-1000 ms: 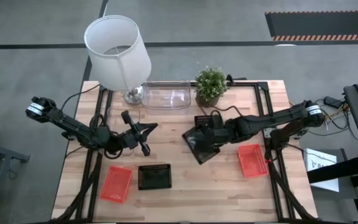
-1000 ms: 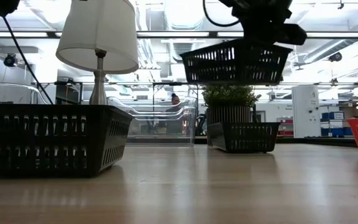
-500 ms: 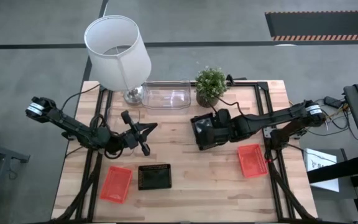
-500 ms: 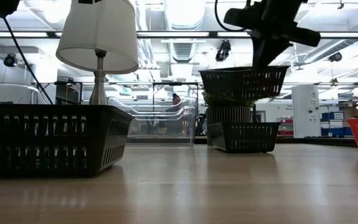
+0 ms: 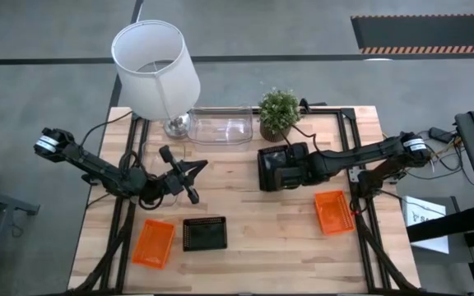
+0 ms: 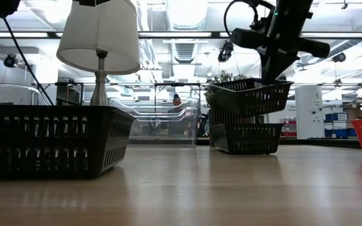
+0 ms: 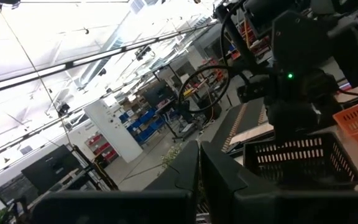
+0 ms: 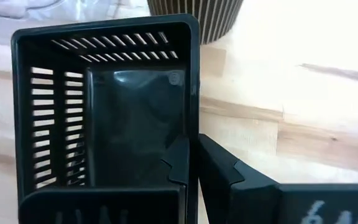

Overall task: Stack baskets by color
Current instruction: Stack the bottom right black bin on the top black bin

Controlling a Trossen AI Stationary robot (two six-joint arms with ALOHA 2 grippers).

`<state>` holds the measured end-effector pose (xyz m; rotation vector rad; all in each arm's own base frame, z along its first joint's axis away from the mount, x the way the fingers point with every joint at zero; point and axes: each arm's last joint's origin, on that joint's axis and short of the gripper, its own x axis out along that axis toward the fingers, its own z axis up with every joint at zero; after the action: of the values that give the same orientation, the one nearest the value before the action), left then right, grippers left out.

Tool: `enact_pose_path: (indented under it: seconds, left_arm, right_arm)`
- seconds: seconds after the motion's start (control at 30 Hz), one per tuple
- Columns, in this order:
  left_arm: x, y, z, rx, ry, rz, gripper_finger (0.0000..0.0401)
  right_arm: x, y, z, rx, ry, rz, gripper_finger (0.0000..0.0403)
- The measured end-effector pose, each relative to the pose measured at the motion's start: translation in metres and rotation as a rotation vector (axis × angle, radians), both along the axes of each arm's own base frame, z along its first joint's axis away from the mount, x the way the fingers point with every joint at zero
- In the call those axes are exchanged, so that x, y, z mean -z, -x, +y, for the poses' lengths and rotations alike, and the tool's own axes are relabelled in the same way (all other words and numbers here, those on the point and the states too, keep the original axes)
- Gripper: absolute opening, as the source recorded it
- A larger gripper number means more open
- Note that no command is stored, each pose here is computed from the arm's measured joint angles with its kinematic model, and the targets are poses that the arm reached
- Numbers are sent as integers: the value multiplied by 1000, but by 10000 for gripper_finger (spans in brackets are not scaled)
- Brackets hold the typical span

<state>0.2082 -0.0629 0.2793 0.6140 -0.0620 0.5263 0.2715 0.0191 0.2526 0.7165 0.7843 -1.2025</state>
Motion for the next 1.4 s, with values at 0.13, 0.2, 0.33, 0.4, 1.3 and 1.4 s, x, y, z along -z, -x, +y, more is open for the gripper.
enact_pose_path:
  seconds: [0.13,0.2,0.33,0.4,1.3,1.4]
  left_arm:
    - [0,0,0,0,0,0,0]
    - [0,0,0,-1,0,0,0]
    - [0,0,0,-2,0,2,0]
    - [0,0,0,-7,1,3,0]
    - [1,0,1,-27,7,6,0]
    - [1,0,1,-26,8,6,0]
  right_arm:
    - [1,0,-4,21,-53,1,13]
    - [-1,1,-9,37,-55,-5,13]
    - [-3,2,-19,72,-66,-15,13]
    - [-3,2,-23,70,-77,-7,13]
    - [19,-4,-44,43,-142,-58,22]
    - [19,-5,-44,35,-140,-64,45]
